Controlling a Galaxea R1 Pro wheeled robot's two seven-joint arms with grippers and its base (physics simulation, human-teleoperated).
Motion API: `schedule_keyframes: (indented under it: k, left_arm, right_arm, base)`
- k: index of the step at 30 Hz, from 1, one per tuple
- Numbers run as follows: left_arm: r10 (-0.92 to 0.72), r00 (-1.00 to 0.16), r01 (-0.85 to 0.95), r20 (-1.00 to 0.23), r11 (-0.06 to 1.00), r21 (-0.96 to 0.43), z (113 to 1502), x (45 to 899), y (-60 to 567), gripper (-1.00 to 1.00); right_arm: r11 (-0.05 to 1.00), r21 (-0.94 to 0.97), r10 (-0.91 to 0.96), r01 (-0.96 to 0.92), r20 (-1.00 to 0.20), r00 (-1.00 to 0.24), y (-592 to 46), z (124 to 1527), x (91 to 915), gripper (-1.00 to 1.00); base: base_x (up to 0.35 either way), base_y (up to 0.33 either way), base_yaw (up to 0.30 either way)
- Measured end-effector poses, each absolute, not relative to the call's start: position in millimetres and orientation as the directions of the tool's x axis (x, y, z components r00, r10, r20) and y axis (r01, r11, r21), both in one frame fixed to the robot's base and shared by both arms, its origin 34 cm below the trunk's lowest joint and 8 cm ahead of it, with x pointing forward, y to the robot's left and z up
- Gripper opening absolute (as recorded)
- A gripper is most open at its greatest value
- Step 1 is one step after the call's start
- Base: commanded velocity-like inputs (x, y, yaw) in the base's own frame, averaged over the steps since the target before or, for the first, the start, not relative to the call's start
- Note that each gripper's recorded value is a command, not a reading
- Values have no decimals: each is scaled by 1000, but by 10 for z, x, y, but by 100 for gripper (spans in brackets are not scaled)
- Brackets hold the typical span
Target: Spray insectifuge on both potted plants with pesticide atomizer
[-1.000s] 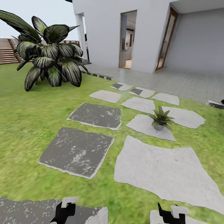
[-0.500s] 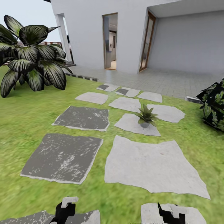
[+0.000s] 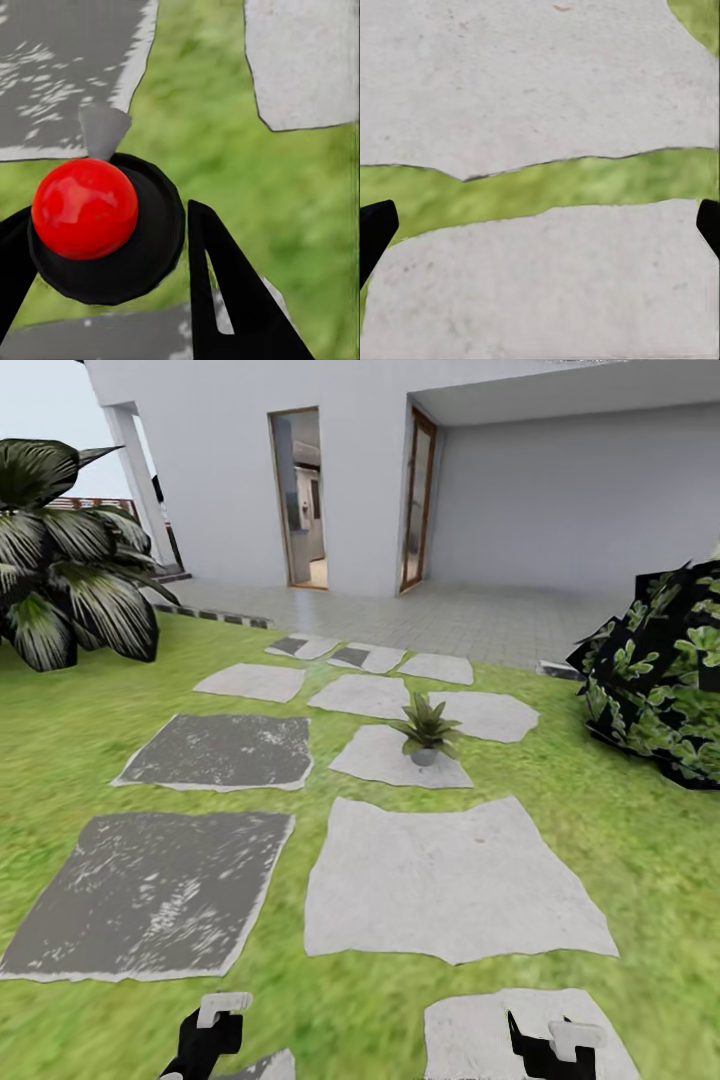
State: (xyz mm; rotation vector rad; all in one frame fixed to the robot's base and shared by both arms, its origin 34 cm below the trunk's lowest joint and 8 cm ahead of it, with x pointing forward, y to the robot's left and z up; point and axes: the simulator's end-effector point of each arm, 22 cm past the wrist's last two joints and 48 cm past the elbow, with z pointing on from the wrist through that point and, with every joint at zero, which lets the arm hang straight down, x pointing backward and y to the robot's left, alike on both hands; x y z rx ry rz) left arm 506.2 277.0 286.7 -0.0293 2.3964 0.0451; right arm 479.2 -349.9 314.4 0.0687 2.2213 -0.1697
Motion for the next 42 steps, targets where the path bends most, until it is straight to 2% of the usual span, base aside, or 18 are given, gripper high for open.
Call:
schedule_keyframes:
  k: [15, 42]
  left_arm:
    - [-9, -729, -34, -685, 999, 24, 2907, 5090, 2768, -100]
    - [-9, -728, -34, -686, 999, 24, 2911, 5093, 2769, -100]
  right_arm:
    - [989, -97, -11, 111, -798, -602, -3499, 3183, 4819, 100]
    - [990, -95, -11, 107, -798, -603, -3477, 3180, 4820, 100]
  base:
    - [182, 0, -274]
    - [329, -47, -4]
